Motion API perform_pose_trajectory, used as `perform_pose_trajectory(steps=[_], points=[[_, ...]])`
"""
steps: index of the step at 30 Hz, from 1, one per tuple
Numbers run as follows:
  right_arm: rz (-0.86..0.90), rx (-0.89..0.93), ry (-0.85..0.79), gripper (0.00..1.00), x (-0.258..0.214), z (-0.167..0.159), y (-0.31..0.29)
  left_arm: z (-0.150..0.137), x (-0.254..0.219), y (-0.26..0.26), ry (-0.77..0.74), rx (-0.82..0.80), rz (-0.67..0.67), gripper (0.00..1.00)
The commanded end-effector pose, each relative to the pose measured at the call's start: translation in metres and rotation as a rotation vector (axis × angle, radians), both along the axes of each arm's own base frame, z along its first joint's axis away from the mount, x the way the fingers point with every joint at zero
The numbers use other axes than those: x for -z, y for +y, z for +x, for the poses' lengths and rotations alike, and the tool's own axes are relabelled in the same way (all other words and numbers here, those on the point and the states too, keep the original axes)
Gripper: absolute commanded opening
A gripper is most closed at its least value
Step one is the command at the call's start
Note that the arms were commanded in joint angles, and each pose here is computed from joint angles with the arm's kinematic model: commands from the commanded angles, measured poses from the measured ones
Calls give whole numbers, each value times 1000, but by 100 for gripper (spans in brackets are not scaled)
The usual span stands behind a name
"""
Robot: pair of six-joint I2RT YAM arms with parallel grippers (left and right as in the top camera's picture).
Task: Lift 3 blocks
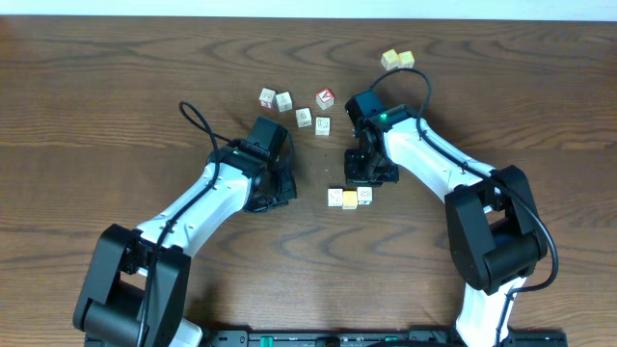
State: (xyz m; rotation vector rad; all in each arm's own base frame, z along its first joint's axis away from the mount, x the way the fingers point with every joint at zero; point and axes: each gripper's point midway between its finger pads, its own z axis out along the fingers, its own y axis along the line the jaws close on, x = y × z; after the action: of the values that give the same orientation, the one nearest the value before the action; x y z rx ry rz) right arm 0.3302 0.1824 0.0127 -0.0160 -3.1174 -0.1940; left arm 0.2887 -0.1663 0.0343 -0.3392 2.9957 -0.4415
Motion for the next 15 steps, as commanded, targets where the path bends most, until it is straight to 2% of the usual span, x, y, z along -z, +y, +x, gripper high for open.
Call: perform_pose_trajectory(steps=[1,15], points=[[8,-4,17,1,1,-5,3,2,-1,2,-11,5,13,7],[12,-4,42,1,1,-11,3,2,-1,2,-11,5,13,7]])
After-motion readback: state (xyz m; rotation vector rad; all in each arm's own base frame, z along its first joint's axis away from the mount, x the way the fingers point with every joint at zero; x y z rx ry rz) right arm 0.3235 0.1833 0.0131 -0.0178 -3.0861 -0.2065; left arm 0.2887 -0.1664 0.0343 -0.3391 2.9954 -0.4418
